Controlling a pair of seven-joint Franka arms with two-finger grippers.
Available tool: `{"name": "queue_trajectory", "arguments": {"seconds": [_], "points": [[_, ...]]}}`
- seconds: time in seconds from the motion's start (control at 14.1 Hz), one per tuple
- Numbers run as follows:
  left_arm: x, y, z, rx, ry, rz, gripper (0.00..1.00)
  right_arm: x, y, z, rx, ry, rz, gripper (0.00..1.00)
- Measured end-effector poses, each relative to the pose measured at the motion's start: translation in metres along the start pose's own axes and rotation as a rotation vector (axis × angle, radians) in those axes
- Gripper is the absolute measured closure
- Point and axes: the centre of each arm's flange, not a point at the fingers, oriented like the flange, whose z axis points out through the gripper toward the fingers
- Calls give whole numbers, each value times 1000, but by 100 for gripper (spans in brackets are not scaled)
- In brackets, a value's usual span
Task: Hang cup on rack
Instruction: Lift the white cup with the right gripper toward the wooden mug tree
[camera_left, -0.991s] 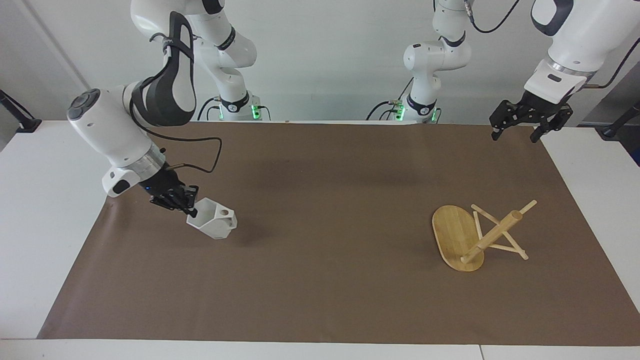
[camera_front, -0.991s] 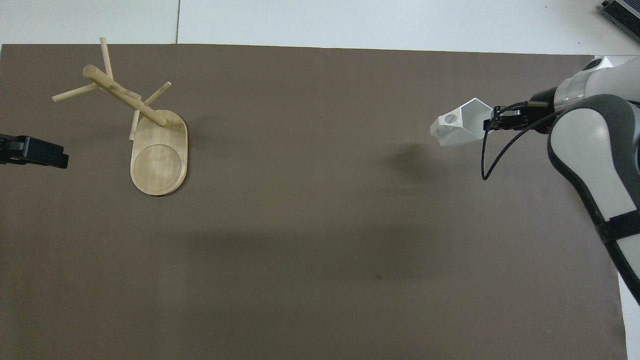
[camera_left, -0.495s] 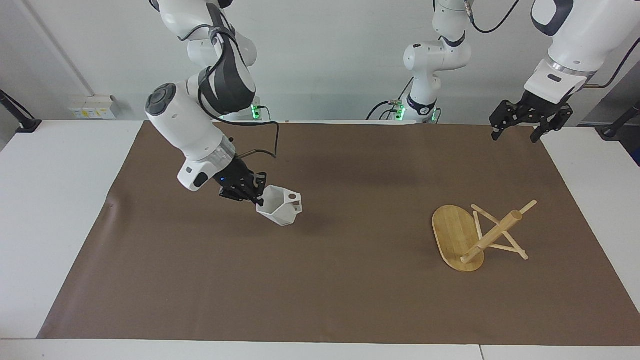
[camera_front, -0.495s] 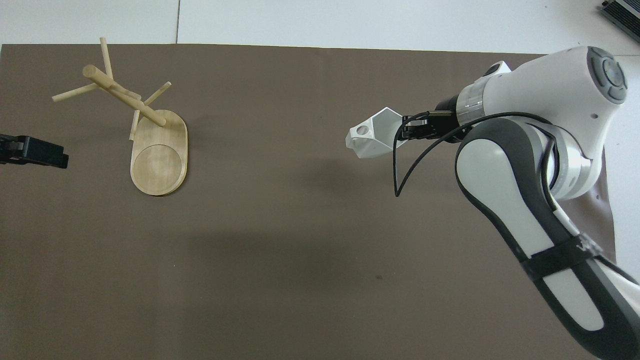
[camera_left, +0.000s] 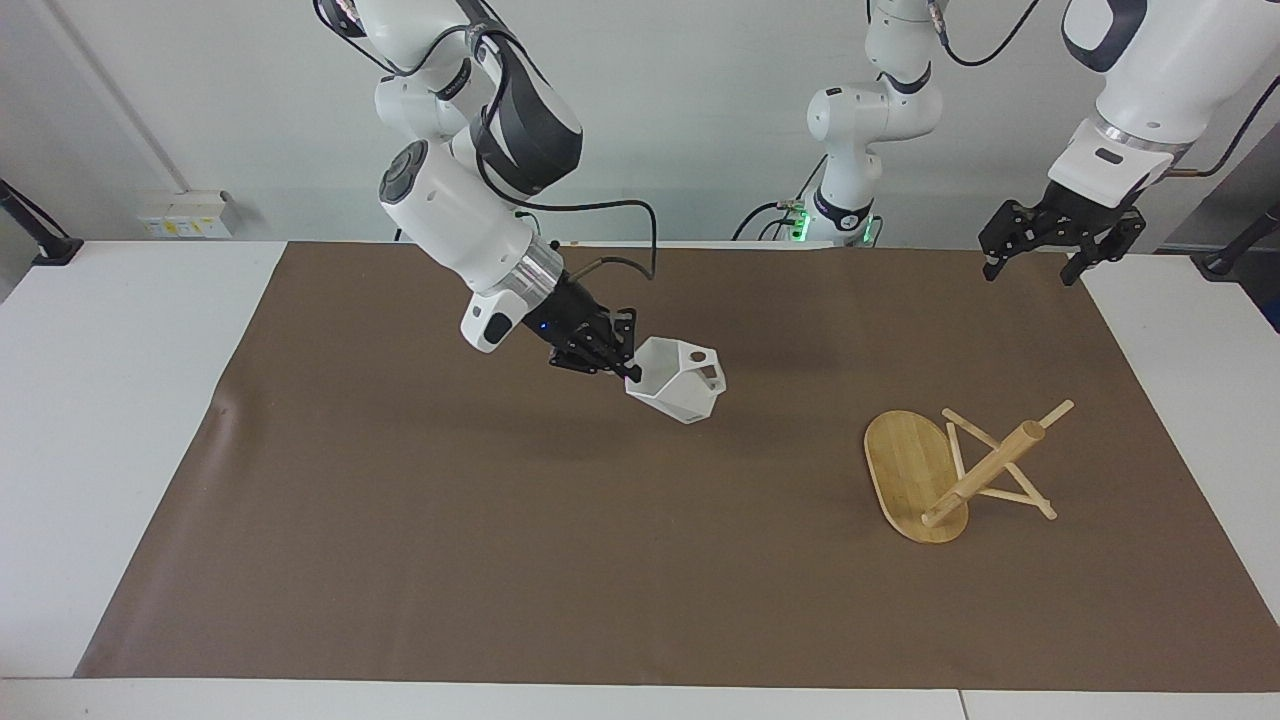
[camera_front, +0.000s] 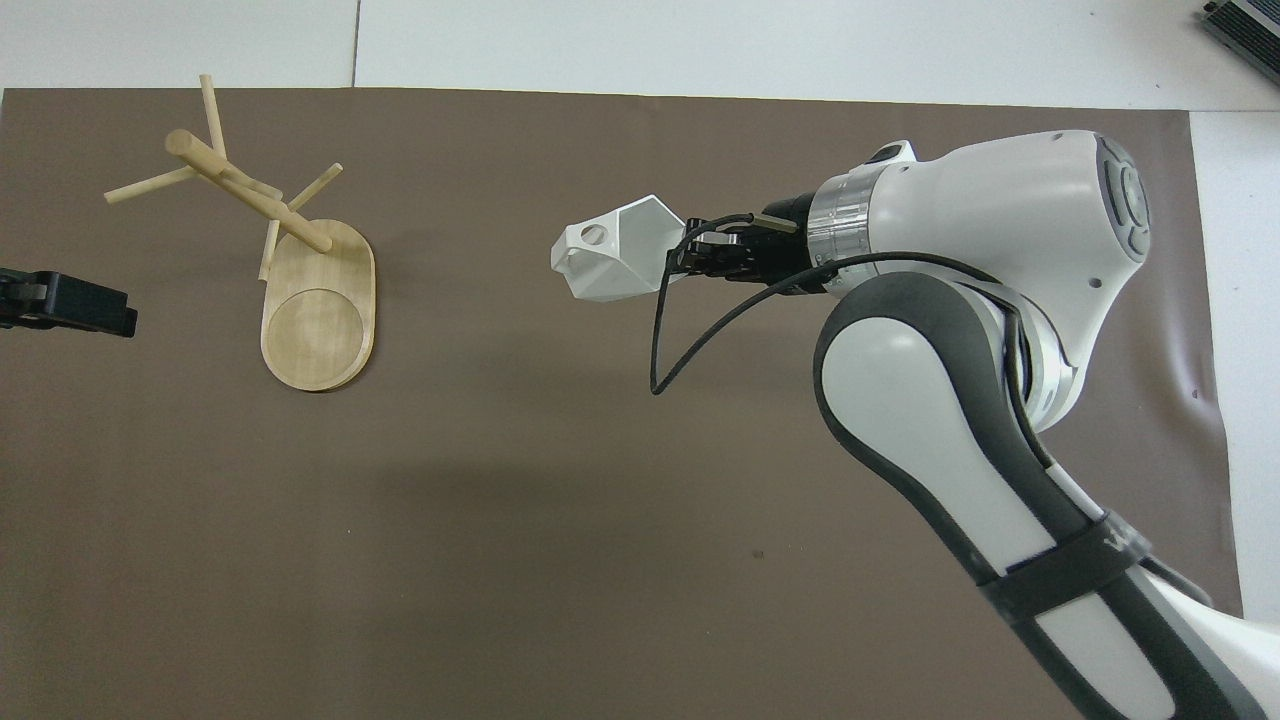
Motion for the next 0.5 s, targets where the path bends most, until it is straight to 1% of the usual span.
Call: {"name": "queue_trajectory", "arguments": {"seconds": [0.07, 0.28, 0.35, 0.5], "points": [[0, 0, 0, 0, -2, 0, 0, -2, -7, 2, 33, 9, 12, 96], [-3, 3, 1, -2, -23, -9, 0, -11, -34, 7, 165, 34, 76, 96], [-4, 6, 1, -3, -29, -45, 0, -15, -43, 10, 203, 43, 93, 96], [-7, 13, 3, -31, -49, -184, 0, -26, -62, 15, 266, 52, 119, 96]]}}
